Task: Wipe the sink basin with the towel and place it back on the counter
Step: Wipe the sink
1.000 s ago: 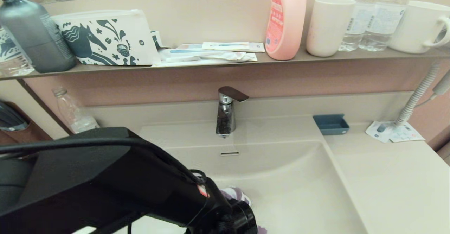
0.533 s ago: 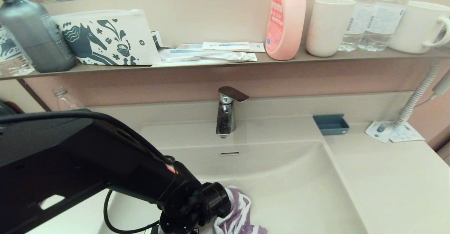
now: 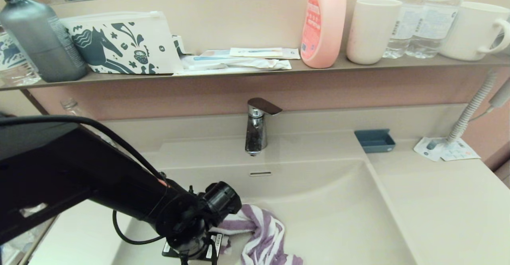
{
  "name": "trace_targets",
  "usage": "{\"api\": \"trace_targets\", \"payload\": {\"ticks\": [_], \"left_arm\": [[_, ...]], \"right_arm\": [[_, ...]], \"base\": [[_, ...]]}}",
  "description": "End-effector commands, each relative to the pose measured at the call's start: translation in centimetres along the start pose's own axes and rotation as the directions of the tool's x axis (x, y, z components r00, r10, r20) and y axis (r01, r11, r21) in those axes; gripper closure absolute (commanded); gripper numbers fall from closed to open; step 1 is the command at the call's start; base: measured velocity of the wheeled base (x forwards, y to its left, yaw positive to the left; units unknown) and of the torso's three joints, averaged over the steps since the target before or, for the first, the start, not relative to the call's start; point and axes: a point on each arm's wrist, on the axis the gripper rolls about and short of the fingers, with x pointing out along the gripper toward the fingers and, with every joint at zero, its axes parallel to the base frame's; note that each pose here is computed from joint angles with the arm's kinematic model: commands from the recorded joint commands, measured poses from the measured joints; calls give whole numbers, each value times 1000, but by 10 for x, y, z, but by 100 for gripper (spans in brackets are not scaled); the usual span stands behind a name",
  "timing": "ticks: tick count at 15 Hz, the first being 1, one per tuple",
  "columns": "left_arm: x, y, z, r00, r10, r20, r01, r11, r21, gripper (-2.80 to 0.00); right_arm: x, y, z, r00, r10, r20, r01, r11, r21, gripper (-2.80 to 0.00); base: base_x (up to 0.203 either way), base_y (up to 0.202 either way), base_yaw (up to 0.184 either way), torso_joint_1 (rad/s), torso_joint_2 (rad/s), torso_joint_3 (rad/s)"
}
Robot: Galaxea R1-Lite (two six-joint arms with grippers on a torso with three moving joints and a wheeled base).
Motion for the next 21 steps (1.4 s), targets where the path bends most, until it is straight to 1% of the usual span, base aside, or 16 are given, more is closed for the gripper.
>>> {"api": "trace_targets", "payload": {"ticks": [1,2,3,5,6,7,9,11,12,14,16,18,21], "left_arm": [[8,9,12,999,-13,52,15,1000,-27,0],[14,13,19,996,-21,86,23,1000,-20,0],[17,15,24,993,-29,117,30,1000,-1,0],[18,14,28,987,-44,156,41,999,17,0],[21,12,31,981,-54,188,51,998,23,0],[24,8,35,972,-63,225,59,998,21,0],[30,-4,33,952,-80,296,76,997,25,0],[37,-16,44,918,-84,387,94,996,-6,0],[36,-25,44,908,-83,410,94,996,-7,0],[32,-41,47,895,-72,441,108,993,-57,0],[28,-59,45,897,-81,435,121,991,-64,0],[18,-76,49,895,-84,438,141,985,-97,0],[-3,-101,57,894,-110,435,178,977,-118,0]], "right_arm": [[0,0,0,1000,1,0,-1,1000,0,0],[0,0,0,1000,1,0,-1,1000,0,0],[0,0,0,1000,1,0,-1,1000,0,0],[0,0,0,1000,1,0,-1,1000,0,0],[0,0,0,1000,1,0,-1,1000,0,0],[0,0,0,1000,1,0,-1,1000,0,0],[0,0,0,1000,1,0,-1,1000,0,0],[0,0,0,1000,1,0,-1,1000,0,0],[0,0,0,1000,1,0,-1,1000,0,0],[0,0,0,1000,2,0,-2,1000,0,0],[0,0,0,1000,1,0,-1,1000,0,0],[0,0,0,1000,1,0,-1,1000,0,0],[0,0,0,1000,1,0,-1,1000,0,0]], "base": [[0,0,0,0,0,0],[0,0,0,0,0,0],[0,0,0,0,0,0],[0,0,0,0,0,0],[0,0,0,0,0,0],[0,0,0,0,0,0],[0,0,0,0,0,0],[0,0,0,0,0,0],[0,0,0,0,0,0],[0,0,0,0,0,0],[0,0,0,0,0,0],[0,0,0,0,0,0],[0,0,0,0,0,0]]}}
